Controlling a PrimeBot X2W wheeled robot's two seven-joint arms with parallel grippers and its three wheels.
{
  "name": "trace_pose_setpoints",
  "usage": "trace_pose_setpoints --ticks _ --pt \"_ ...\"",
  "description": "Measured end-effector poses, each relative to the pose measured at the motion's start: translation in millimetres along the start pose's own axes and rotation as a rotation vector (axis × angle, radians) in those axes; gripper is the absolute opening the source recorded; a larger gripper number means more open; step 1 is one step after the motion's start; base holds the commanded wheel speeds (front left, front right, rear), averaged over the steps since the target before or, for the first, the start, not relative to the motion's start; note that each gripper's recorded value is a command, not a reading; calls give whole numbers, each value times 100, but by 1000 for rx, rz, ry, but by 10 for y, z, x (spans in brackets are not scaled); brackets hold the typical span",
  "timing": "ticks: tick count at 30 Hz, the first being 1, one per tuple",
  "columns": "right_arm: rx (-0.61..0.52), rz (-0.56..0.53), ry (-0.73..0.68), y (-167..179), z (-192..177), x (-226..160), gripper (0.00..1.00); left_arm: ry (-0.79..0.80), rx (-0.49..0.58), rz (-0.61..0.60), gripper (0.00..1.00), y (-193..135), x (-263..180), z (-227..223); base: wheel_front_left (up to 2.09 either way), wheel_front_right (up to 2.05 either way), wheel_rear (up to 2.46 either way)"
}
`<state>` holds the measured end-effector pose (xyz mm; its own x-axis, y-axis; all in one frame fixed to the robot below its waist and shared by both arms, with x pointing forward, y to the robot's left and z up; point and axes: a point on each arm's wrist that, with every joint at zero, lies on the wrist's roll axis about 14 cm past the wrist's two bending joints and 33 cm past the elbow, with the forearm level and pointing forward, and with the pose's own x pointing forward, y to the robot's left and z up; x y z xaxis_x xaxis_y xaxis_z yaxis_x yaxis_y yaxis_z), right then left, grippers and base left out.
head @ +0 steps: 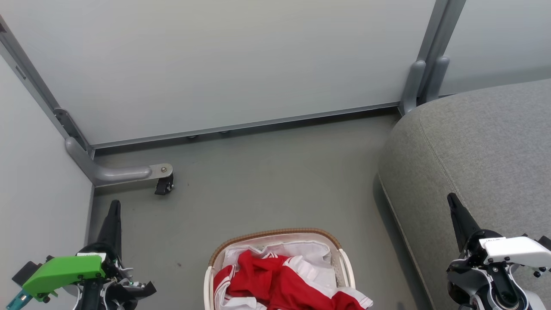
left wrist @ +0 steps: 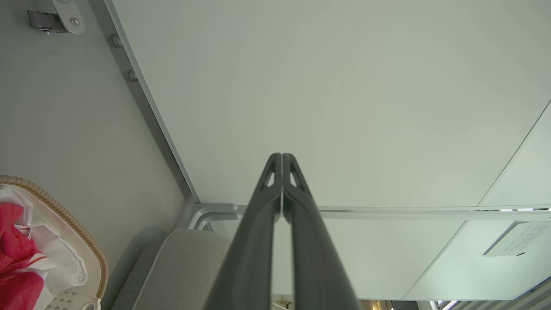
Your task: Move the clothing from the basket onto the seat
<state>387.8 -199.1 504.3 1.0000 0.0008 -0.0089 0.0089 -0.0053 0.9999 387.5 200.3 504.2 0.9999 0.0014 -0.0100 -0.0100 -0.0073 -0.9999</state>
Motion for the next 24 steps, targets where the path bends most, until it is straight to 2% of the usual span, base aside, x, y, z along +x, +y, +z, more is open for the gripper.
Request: trace_pose_setpoints --ticks 24 --pt "0 0 0 0 0 0 0 0 0 0 0 -1 0 0 0 0 0"
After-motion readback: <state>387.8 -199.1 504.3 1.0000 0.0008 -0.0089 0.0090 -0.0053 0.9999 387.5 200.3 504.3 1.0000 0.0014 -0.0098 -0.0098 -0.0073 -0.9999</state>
